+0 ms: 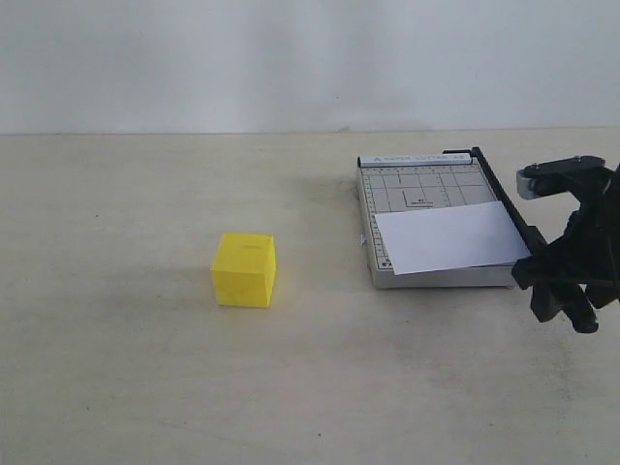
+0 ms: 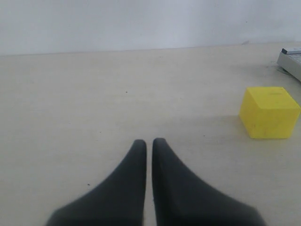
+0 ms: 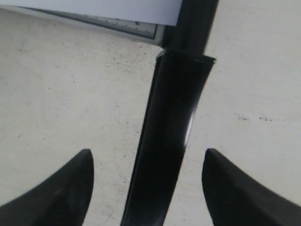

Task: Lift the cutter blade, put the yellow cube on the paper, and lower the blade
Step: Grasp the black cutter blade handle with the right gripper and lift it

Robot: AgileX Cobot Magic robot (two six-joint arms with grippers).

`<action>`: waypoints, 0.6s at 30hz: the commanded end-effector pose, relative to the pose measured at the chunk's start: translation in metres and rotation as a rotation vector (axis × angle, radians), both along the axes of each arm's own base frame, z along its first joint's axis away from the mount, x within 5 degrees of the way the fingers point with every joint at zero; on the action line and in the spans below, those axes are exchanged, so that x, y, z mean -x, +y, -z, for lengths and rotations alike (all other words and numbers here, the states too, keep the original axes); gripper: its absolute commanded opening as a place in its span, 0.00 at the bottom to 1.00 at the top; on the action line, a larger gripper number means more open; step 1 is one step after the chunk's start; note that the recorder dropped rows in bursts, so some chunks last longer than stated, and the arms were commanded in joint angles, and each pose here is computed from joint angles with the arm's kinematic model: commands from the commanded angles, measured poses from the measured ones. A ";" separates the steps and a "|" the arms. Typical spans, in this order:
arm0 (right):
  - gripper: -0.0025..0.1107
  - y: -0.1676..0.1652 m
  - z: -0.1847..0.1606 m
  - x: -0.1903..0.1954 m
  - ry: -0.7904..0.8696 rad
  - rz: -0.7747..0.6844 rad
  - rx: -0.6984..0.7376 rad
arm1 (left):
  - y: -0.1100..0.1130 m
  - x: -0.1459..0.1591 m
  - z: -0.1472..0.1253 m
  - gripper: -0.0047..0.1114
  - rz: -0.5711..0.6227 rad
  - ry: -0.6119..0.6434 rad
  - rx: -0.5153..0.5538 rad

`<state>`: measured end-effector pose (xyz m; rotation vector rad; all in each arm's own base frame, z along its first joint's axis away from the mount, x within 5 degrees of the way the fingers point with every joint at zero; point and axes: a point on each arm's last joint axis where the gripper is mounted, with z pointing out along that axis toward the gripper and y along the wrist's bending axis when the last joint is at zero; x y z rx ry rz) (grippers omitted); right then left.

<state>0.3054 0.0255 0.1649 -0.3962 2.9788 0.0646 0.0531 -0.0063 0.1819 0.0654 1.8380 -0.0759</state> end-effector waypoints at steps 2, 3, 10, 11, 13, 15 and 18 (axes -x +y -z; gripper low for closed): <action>0.56 0.000 0.007 -0.003 0.004 -0.034 0.012 | 0.000 0.000 -0.001 0.08 -0.008 -0.016 0.005; 0.54 0.000 0.007 -0.003 0.006 -0.039 0.013 | 0.000 0.000 -0.001 0.08 -0.008 -0.016 0.005; 0.27 0.000 0.008 -0.004 0.001 -0.056 0.015 | 0.000 0.000 -0.001 0.08 -0.008 -0.016 0.005; 0.22 0.000 0.008 -0.004 0.001 -0.056 0.015 | 0.000 0.000 -0.001 0.08 -0.008 -0.016 0.005; 0.11 0.000 0.008 -0.003 0.011 -0.054 0.012 | 0.000 0.000 -0.001 0.08 -0.008 -0.016 0.005; 0.02 0.001 0.006 -0.002 0.011 -0.065 0.005 | 0.000 0.000 -0.001 0.08 -0.008 -0.016 0.005; 0.02 0.001 -0.001 -0.002 -0.022 -0.068 0.000 | 0.000 0.000 -0.001 0.08 -0.008 -0.016 0.005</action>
